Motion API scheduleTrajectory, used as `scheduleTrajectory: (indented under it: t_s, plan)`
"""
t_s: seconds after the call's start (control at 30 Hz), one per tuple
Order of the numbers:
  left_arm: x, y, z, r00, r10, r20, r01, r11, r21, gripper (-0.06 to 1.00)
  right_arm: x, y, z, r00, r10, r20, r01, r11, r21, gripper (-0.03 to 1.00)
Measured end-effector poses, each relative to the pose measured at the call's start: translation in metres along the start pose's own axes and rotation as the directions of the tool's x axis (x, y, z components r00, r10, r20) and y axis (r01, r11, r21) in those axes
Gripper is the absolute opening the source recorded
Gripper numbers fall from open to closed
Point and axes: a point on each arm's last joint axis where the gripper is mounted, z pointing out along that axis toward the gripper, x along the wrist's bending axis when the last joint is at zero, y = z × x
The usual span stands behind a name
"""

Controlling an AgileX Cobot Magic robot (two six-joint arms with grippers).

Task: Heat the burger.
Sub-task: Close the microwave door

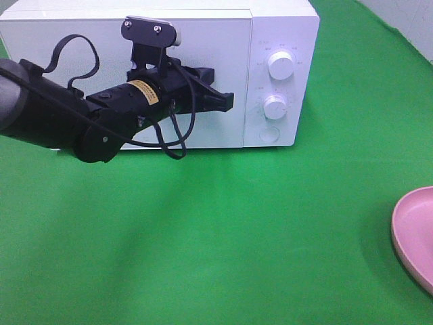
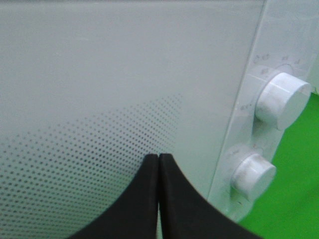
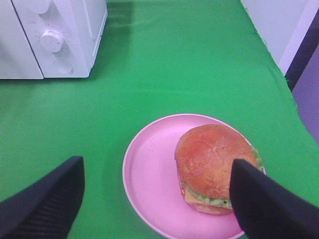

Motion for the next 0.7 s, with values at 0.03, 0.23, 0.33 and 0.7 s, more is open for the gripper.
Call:
scheduleTrajectory:
  t_s: [0.03,0.23,0.33,0.7]
  plan:
    - [0.000,0.000,0.000,1.000,0.000,0.000,0.000,1.000,0.000,0.00,0.000,0.000,0.000,1.000,0.000,0.000,0.000,1.000,0.000,0.76]
    - [0.000,0.001,0.004,1.000,0.006,0.005,-0.006,1.000,0.008,0.00,0.000,0.000,0.000,1.000,0.000,0.000,0.000,1.000,0.000,0.76]
    - [-0.002,0.002,0.000,1.000,-0.002,0.002,0.002,1.000,0.017,0.00,0.000,0.000,0.000,1.000,0.000,0.000,0.000,1.000,0.000,0.76]
    - [-0.016,-0.009,-0.047,0.999,-0.038,-0.001,0.037,0.983,0.179,0.24,0.000,0.000,0.000,1.000,0.000,0.000,0.000,1.000,0.000,0.76]
